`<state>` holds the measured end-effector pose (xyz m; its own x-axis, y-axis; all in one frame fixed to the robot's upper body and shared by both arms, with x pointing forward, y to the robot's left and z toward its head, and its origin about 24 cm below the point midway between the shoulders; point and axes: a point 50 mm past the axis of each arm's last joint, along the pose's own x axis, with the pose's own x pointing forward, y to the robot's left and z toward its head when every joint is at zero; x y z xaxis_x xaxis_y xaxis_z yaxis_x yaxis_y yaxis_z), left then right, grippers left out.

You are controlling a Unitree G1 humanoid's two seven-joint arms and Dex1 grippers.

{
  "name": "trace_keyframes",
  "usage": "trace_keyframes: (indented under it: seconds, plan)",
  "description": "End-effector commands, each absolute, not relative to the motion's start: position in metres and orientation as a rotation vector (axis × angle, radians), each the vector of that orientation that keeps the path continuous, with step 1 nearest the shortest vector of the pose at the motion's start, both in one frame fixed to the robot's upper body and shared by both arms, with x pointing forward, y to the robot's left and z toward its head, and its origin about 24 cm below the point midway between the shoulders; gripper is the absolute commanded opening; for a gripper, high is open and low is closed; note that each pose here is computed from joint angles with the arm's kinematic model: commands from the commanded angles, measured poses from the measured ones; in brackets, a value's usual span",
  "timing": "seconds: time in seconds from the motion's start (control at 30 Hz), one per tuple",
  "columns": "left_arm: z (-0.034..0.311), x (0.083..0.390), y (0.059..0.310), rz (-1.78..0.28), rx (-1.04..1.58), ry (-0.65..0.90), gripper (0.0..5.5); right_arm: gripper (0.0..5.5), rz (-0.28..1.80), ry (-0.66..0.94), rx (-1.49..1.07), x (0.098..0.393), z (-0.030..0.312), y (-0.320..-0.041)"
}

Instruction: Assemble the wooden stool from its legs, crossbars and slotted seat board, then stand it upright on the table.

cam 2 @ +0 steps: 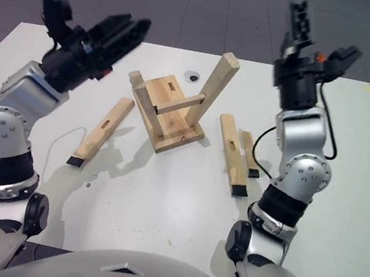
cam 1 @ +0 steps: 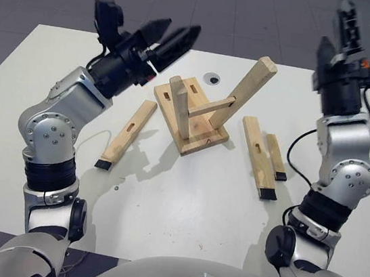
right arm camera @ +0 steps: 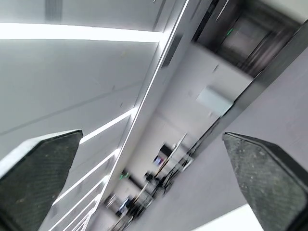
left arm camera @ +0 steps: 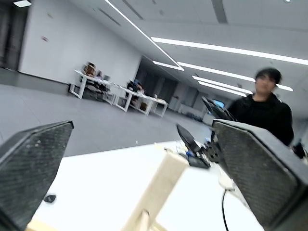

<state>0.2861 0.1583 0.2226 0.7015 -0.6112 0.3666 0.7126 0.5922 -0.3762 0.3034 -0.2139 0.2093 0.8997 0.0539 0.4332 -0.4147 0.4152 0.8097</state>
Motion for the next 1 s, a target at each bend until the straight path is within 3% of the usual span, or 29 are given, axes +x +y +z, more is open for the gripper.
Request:
trace_keyframes:
  seconds: [0.03,0.13,0.3,0.53,0.77,1.0]
  plan:
    - [0.213,0.307,0.184,-0.389,-0.44,-0.16,5.38,5.4,0.077,-0.253,0.952,0.316,0.187,-0.226]
    - [0.187,0.309,0.188,-0.23,-0.308,-0.056,5.38,5.4,0.121,-0.107,0.717,0.314,0.166,-0.201]
    - [0.173,0.304,0.188,-0.183,-0.234,-0.022,5.38,5.4,0.293,-0.031,0.494,0.301,0.157,-0.16]
    - [0.17,0.305,0.222,0.018,-0.17,-0.041,5.38,5.4,0.611,0.058,0.414,0.274,0.157,-0.145]
    - [0.148,0.296,0.23,0.031,-0.11,-0.002,5.38,5.4,0.361,0.006,0.326,0.281,0.144,-0.156]
    - [0.128,0.273,0.238,0.043,0.022,0.016,5.38,5.4,-0.012,0.082,0.261,0.26,0.102,-0.164]
